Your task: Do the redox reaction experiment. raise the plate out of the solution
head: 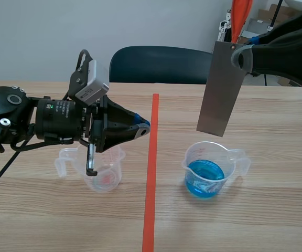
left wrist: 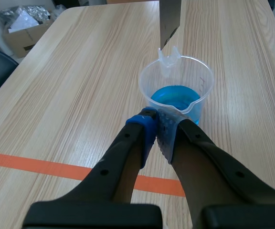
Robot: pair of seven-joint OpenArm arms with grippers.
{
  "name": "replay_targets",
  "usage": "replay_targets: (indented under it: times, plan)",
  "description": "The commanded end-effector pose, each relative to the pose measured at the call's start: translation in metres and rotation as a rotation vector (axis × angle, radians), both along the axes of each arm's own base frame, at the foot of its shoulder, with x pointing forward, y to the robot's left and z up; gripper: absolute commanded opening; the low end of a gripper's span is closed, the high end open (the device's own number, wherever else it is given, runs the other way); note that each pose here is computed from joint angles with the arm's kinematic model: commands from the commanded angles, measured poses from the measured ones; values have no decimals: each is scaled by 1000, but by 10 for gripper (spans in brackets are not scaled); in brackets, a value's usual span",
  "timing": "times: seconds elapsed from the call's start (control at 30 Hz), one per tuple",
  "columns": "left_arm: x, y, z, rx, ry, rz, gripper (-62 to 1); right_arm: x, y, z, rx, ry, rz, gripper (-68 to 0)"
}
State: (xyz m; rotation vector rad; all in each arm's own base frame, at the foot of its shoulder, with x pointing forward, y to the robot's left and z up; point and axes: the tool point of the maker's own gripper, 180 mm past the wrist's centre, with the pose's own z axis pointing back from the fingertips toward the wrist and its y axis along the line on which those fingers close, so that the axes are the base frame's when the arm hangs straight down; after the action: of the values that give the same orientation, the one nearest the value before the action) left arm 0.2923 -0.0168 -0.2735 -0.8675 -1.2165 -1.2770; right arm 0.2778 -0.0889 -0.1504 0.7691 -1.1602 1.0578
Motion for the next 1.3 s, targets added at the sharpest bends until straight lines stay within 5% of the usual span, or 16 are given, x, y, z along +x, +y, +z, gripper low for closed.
replay_targets:
  times: [0.0,1.27]
  plan:
    - [1,-7,12,-41,-14,-11,-582,3,-1,13,21,-27,-4,-669]
    - [1,-7,12,-41,-14,-11,-582,3,-2,10,5,-21,-5,-669]
